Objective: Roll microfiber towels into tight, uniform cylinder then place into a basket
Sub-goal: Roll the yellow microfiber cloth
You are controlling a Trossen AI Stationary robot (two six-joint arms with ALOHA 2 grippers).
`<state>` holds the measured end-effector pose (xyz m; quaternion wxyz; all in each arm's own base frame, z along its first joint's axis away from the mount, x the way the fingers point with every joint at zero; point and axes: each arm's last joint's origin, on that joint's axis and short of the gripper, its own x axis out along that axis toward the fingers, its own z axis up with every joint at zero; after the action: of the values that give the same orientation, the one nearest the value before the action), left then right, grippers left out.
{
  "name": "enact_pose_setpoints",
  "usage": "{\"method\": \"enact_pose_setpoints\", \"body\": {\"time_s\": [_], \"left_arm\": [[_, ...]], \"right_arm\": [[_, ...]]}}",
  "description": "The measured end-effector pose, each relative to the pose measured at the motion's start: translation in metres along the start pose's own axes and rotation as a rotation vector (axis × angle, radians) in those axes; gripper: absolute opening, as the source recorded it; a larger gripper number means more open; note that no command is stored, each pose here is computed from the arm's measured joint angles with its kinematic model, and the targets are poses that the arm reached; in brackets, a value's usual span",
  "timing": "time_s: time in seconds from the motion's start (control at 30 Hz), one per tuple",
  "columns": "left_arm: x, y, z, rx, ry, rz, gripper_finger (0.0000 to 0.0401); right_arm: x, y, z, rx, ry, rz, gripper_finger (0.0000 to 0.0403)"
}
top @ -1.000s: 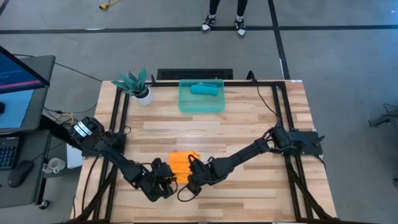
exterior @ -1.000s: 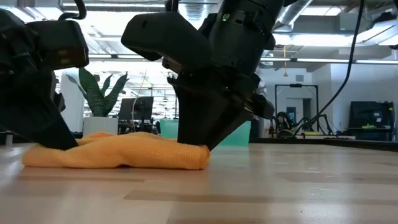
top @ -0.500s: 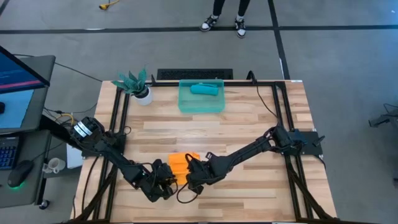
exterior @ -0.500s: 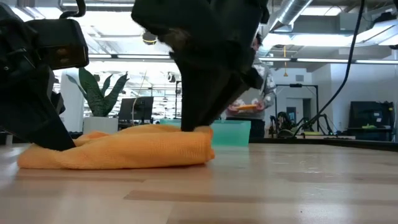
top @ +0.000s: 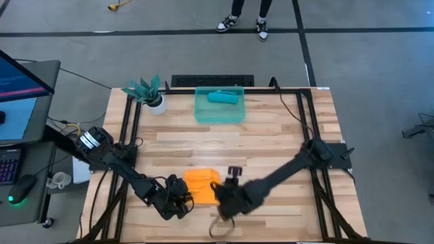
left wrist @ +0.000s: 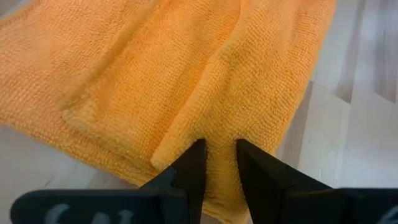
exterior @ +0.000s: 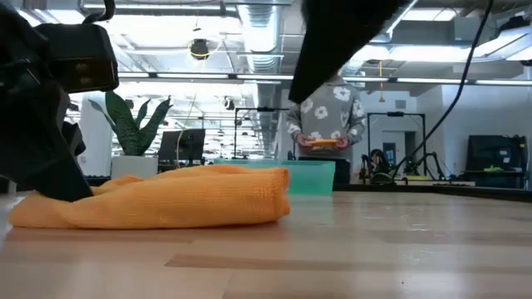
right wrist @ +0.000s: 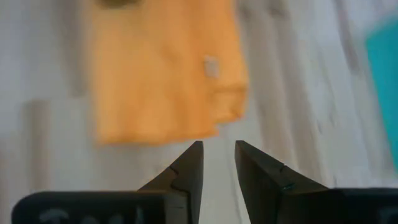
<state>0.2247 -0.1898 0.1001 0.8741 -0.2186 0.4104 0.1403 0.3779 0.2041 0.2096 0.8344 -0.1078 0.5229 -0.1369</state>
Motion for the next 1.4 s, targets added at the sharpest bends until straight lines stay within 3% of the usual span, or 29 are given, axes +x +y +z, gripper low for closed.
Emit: {"method": "enact_pose_setpoints", "body": {"time_s": [0.1,0.3,0.47,0.6,0.83,1.0,1.27,1.4], "left_arm": [[-0.003,-0.001,0.000,-0.012,0.030,-0.027,0.0089],[-0.008,-0.004,0.003,-0.025,0.061,-0.065,0.0089],[-0.009,-0.004,0.003,-0.026,0.082,-0.080,0.0089],[-0.009,-0.005,0.003,-0.027,0.090,-0.087,0.0089],[-0.009,-0.005,0.003,-0.028,0.101,-0.093,0.0089],[-0.009,-0.005,0.003,-0.028,0.101,-0.093,0.0089],[-0.009,-0.005,0.002,-0.022,0.102,-0.090,0.0089],[-0.009,-0.005,0.002,-0.020,0.104,-0.088,0.0089]], "right_arm": [[-0.006,0.023,-0.012,-0.168,-0.062,0.037,0.0116],[0.006,0.063,-0.028,-0.354,-0.178,0.107,0.0116],[0.005,0.074,-0.022,-0.401,-0.291,0.120,0.0116],[0.020,0.072,-0.018,-0.406,-0.276,0.128,0.0116],[0.027,0.064,-0.004,-0.377,-0.292,0.273,0.0119],[0.028,0.066,-0.006,-0.467,-0.295,0.284,0.0151],[0.058,0.078,-0.018,-0.570,-0.237,0.242,0.0205],[0.063,0.077,-0.017,-0.500,-0.230,0.206,0.0216]]}}
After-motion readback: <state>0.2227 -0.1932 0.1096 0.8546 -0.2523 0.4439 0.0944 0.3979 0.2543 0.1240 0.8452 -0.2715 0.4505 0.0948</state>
